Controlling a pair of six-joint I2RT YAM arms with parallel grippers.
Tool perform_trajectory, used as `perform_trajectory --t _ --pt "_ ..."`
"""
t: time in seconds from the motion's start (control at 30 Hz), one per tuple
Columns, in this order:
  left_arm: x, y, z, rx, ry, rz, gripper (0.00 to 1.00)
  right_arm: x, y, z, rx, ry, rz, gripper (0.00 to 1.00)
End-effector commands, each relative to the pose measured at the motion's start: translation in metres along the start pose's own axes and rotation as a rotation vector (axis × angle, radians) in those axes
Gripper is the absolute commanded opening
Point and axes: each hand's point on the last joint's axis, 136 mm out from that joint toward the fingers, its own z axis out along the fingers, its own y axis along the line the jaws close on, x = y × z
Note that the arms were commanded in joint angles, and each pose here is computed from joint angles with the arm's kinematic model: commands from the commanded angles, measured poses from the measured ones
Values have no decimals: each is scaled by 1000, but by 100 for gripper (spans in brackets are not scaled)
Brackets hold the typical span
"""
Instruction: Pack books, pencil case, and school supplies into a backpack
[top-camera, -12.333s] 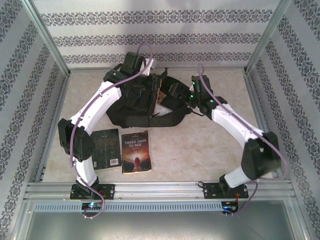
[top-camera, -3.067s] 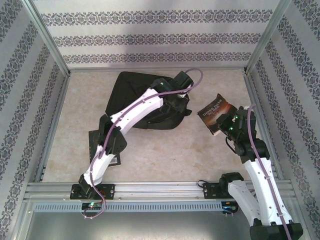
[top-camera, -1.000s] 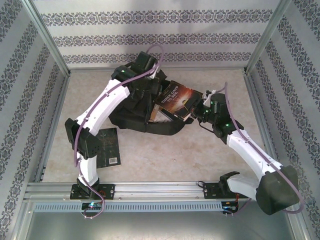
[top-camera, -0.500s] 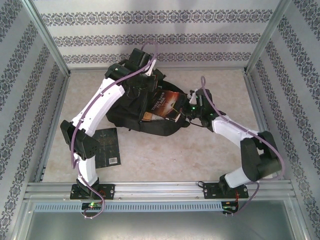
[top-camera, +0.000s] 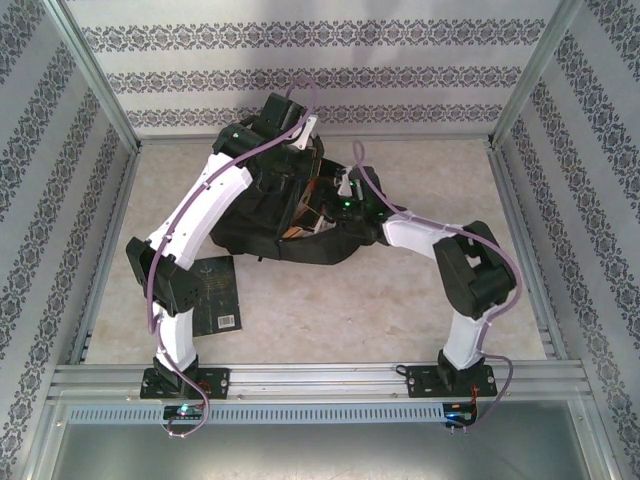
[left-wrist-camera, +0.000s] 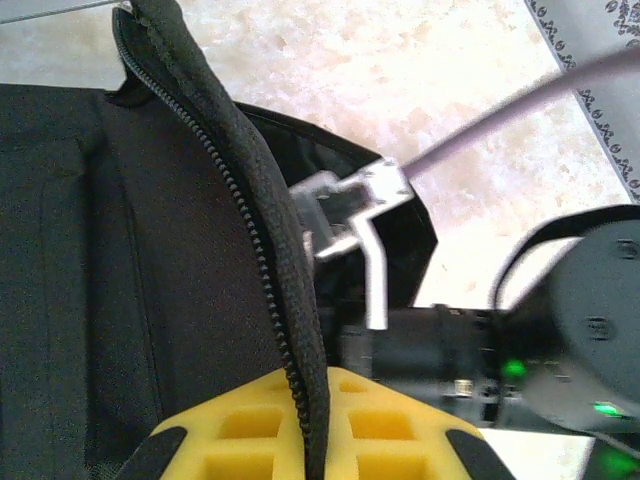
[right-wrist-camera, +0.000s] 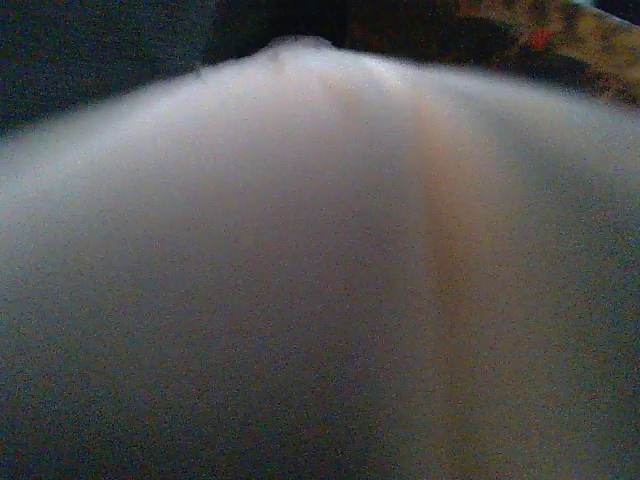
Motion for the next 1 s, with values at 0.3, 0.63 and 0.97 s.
perform_trajectory --t 0.3,0.63,0.97 --pt "-28 -1 -13 50 -94 -23 0 -10 -1 7 91 -57 -70 98" --pt "-20 -27 12 162 -41 -64 0 -15 -11 -102 275 -298 -198 98" --pt "21 -108 43 276 64 35 0 -10 -61 -268 678 -692 -149 95"
